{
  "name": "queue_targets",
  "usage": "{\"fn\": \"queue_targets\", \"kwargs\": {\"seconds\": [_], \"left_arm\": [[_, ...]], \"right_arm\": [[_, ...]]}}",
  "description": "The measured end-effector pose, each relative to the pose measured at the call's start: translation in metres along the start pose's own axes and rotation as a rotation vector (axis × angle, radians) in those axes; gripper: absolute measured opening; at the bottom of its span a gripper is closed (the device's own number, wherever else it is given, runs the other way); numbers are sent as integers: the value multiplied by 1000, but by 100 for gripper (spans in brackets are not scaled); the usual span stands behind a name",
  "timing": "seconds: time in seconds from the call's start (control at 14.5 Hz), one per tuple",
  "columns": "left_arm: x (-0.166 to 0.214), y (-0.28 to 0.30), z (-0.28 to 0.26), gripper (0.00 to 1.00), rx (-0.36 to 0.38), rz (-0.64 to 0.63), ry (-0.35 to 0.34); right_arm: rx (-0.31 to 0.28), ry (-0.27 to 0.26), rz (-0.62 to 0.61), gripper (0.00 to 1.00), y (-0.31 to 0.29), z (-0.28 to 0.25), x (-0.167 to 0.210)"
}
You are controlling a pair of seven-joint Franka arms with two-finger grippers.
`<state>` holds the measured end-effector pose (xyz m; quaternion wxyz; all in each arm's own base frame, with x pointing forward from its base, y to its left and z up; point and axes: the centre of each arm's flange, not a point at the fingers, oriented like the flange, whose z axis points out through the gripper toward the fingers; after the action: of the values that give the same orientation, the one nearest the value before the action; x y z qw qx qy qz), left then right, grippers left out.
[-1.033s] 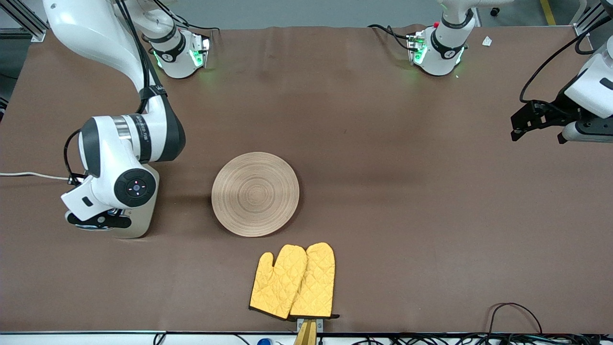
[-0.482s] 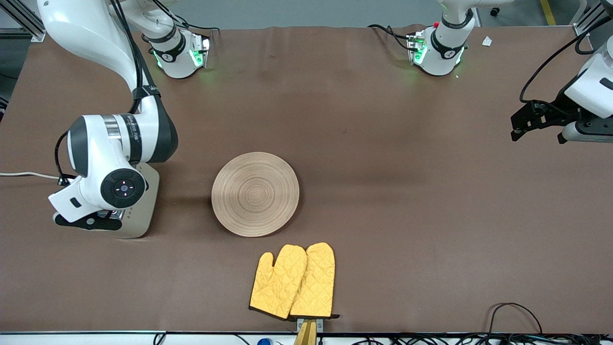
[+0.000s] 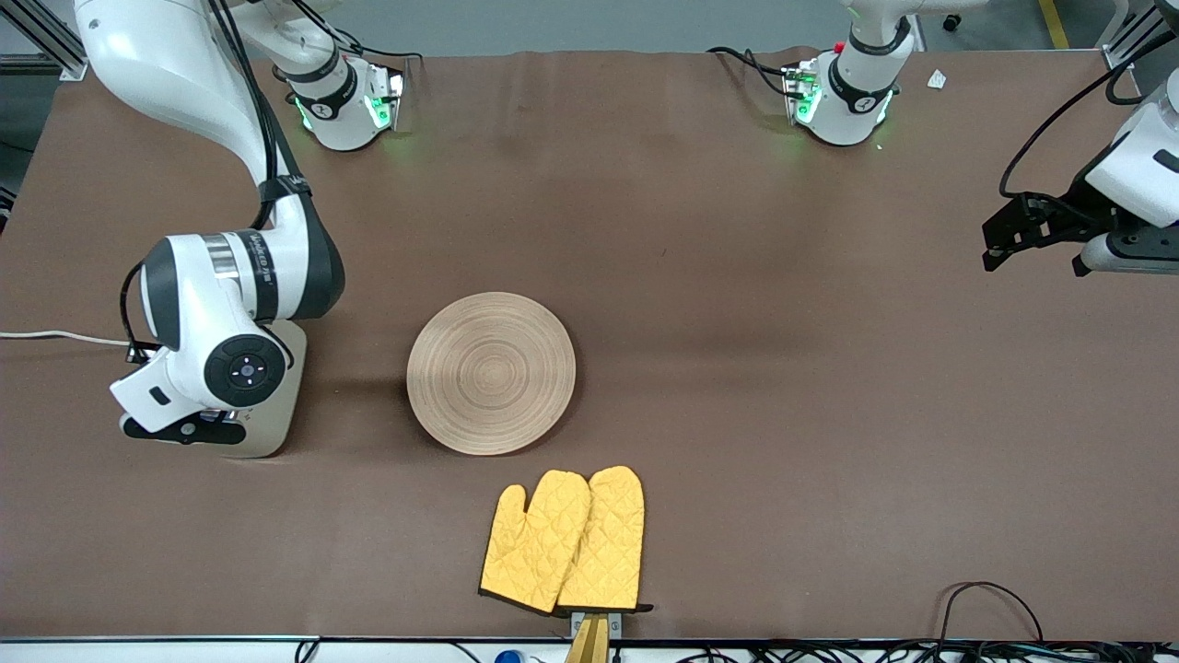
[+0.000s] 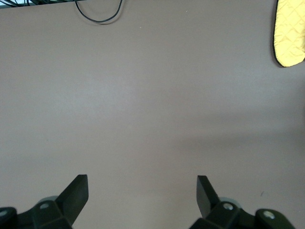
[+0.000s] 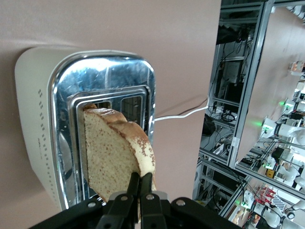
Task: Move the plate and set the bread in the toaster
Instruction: 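Open the right gripper and raise it away from the toaster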
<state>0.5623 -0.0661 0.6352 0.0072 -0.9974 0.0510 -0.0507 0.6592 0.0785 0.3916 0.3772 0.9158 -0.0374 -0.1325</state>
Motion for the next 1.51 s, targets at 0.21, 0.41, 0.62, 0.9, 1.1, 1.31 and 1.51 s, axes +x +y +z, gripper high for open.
{"fn": "queue_targets", "kwargs": {"seconds": [0.21,0.41,0.62,0.9,1.1,1.31,1.51], "left_arm": [[0,0,0,100,0,0,0],[0,0,0,100,0,0,0],[0,0,0,100,0,0,0],[0,0,0,100,0,0,0],[0,0,0,100,0,0,0],[0,1,0,100,0,1,0],[0,1,0,100,0,2,0]], "right_arm": [[72,-35,11,4,6,16,5],[134,-77,20,4,10,37,10],[155,-100,17,4,5,56,17],[178,-118,14,8,-4,62,18],[213,-138,25,31,-5,64,19],[243,-134,37,61,1,54,19],[282,-147,62,94,20,32,15]]}}
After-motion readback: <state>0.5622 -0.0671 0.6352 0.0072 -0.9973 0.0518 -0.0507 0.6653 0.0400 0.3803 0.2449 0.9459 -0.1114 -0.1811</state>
